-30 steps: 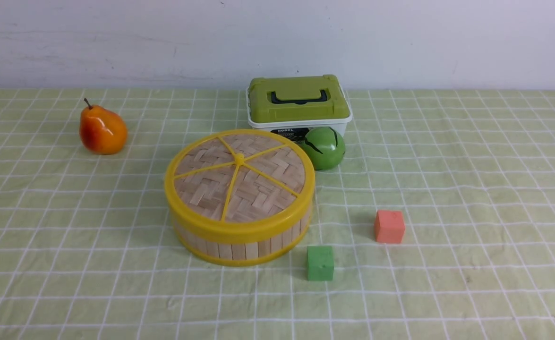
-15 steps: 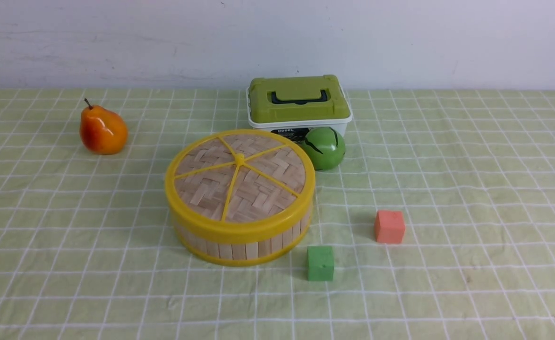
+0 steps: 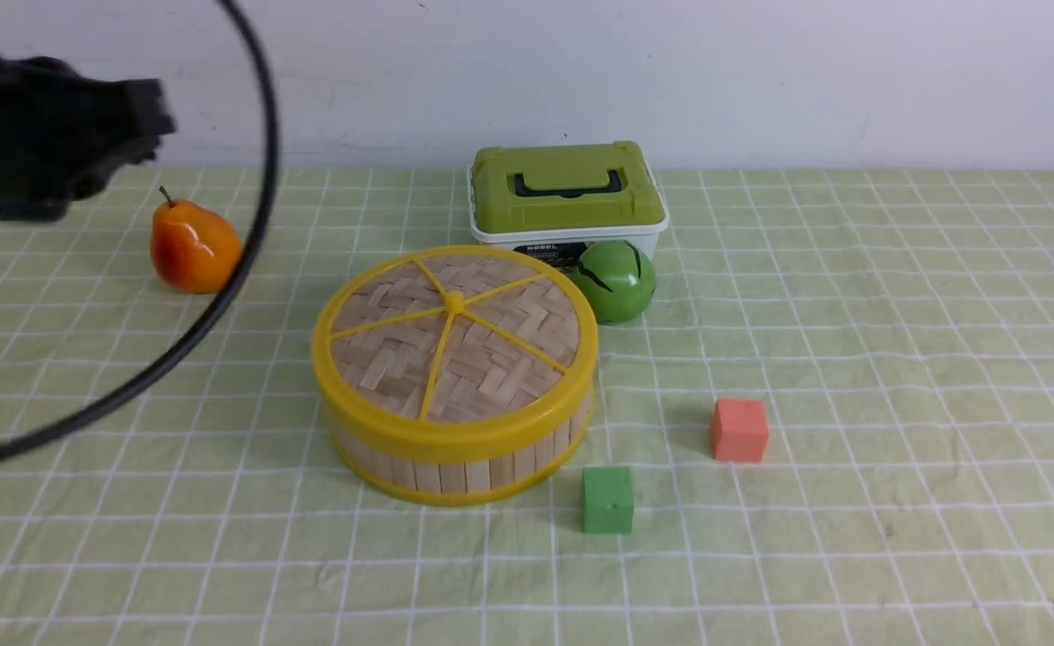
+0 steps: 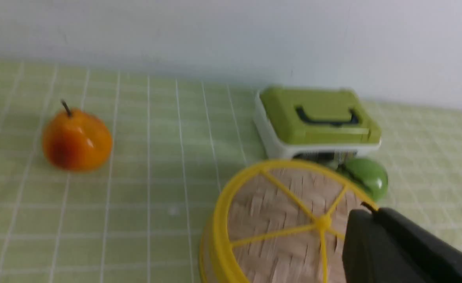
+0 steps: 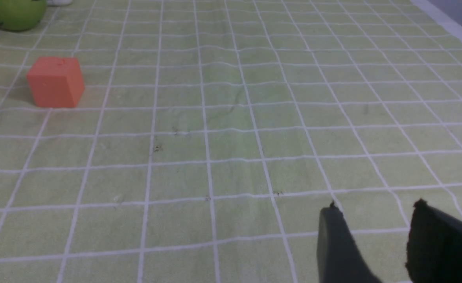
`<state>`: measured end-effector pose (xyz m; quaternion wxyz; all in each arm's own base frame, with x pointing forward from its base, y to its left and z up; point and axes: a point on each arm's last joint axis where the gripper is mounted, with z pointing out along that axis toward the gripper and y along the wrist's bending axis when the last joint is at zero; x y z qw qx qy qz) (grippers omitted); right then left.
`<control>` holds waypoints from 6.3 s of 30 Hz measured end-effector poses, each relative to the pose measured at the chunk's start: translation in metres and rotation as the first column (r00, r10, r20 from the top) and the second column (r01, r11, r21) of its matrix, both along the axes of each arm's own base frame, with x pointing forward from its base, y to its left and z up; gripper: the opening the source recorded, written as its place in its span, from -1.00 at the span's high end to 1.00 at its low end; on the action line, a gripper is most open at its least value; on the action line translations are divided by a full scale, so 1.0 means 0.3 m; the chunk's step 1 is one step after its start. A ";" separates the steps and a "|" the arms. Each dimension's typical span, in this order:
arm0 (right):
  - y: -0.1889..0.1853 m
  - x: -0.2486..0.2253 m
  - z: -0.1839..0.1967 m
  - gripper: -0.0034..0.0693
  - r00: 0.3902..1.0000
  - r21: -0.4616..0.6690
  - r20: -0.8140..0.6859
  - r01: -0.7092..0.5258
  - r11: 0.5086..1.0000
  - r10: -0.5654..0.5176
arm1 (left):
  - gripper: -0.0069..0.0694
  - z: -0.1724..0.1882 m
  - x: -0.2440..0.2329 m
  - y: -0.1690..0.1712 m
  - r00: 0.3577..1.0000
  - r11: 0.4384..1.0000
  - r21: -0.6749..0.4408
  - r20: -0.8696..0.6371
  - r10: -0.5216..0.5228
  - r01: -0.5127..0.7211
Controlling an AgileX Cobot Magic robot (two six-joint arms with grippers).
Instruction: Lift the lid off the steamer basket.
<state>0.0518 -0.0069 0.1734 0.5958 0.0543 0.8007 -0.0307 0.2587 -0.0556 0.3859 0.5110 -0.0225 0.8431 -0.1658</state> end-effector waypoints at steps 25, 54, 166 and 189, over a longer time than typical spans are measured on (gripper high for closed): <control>0.000 0.000 0.000 0.25 1.000 0.000 0.000 0.000 1.000 0.000 | 0.07 -0.237 0.490 -0.480 0.857 0.877 0.353 -0.502 -0.117 0.326; 0.000 0.000 0.000 0.25 1.000 0.000 0.000 0.000 1.000 0.000 | 0.54 -0.209 0.531 -0.431 0.902 0.844 0.469 -0.430 -0.038 0.259; 0.000 0.000 0.000 0.25 1.000 0.000 0.000 0.000 1.000 0.000 | 0.85 -0.727 -0.689 0.173 0.981 0.975 0.173 0.155 0.113 -0.139; 0.000 0.000 0.000 0.24 1.000 0.000 0.000 0.000 1.000 0.000 | 0.85 -0.727 -0.689 0.172 0.982 0.974 0.182 0.156 0.104 -0.132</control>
